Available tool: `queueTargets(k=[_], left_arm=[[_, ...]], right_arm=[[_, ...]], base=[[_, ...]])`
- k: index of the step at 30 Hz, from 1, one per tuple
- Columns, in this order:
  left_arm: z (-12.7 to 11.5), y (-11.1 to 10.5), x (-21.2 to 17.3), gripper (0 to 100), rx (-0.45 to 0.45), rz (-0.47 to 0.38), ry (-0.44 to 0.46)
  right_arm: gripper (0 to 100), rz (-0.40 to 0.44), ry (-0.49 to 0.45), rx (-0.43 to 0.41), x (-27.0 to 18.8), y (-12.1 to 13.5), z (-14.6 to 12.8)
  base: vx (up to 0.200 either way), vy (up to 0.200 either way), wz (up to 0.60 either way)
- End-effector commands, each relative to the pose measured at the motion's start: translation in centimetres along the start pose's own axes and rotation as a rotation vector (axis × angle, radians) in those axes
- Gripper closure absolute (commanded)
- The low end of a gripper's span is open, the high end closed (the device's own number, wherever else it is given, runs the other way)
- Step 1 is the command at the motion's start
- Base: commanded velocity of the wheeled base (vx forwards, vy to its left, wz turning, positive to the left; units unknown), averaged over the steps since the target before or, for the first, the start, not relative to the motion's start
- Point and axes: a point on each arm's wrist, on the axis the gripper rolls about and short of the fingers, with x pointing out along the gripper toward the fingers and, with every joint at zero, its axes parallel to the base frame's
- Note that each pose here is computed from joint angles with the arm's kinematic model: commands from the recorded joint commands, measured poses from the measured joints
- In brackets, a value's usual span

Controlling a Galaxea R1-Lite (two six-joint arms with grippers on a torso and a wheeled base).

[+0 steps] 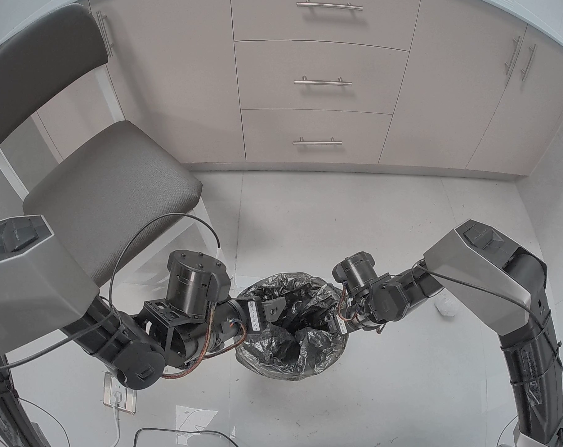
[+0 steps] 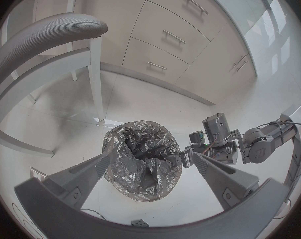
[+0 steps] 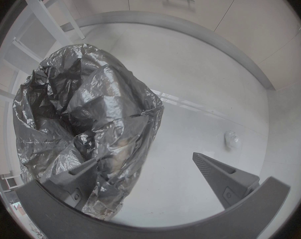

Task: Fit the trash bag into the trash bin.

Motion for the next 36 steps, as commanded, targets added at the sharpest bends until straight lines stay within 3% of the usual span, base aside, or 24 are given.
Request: queueTargets(k=[1, 9, 13, 36], left_arm=[[0.0, 0.0, 0.0, 0, 0.0, 0.001, 0.001], [-0.1, 0.0, 0.1, 0, 0.0, 0.002, 0.003], [-0.1, 0.0, 0.1, 0, 0.0, 0.002, 0.003], [-0.1, 0.0, 0.1, 0, 0.0, 0.002, 0.003]], right_arm=[[0, -0.024, -0.003, 0.0, 0.1, 0.0, 0.2], [0, -0.054, 0.025, 0.0, 0.2, -0.5, -0.1], [0, -0.107, 0.017, 0.007, 0.2, -1.1, 0.1], [0, -0.133, 0.038, 0.023, -2.2, -2.5, 1.0]], base=[[0.0, 0.0, 0.0], [0.0, 0.0, 0.0], [0.0, 0.0, 0.0], [0.0, 0.0, 0.0]])
